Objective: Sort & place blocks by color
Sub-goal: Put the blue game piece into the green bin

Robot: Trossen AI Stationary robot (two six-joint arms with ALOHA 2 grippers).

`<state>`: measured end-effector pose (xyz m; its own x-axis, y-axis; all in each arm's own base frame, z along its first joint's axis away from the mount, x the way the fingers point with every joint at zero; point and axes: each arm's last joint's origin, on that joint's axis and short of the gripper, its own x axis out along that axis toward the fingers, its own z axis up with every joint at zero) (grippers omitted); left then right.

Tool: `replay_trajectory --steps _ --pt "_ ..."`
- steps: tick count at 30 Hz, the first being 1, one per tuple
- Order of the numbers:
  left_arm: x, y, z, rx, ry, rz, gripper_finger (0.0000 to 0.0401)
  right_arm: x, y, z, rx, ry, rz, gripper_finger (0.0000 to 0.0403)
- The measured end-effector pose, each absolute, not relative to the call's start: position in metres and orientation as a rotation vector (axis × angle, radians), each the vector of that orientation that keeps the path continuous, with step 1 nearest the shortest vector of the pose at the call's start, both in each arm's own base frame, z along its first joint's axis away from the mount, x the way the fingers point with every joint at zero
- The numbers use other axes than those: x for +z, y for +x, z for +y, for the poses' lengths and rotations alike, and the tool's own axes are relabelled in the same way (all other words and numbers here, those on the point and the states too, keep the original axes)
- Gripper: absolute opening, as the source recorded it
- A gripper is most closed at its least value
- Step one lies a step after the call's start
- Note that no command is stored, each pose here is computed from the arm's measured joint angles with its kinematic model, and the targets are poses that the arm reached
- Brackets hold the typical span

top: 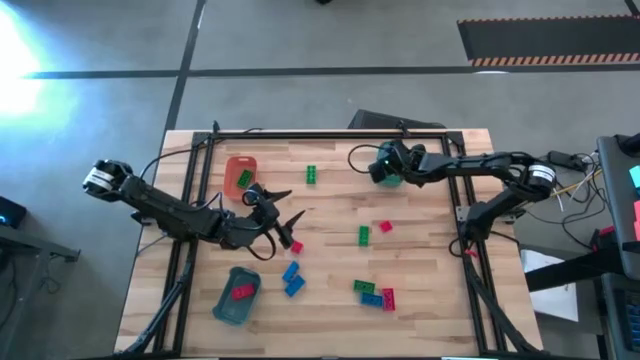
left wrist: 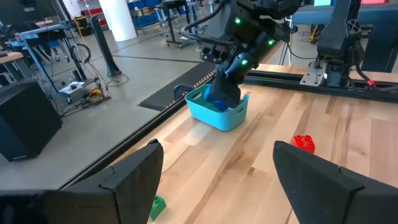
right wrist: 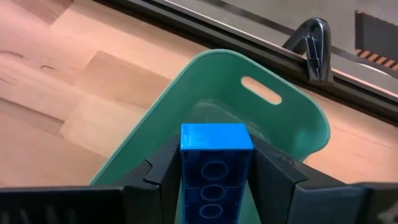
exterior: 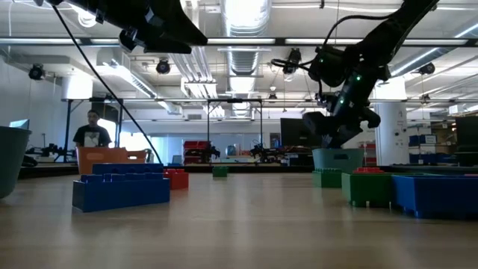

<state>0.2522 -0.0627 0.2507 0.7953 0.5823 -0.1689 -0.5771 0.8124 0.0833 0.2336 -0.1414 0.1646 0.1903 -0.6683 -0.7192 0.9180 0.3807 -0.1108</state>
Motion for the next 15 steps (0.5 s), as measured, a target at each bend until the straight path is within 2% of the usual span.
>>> replay_trajectory --steps 9,15 --pt "0.245 0.252 -0.063 0.633 -0.032 0.182 0.0286 0.165 0.233 -0.141 -1.154 0.384 0.775 0.0137" --pt "0.235 0.248 -0.061 0.641 -0.084 0.182 0.0286 0.165 0.233 -0.141 -1.154 0.384 0.775 0.0150"
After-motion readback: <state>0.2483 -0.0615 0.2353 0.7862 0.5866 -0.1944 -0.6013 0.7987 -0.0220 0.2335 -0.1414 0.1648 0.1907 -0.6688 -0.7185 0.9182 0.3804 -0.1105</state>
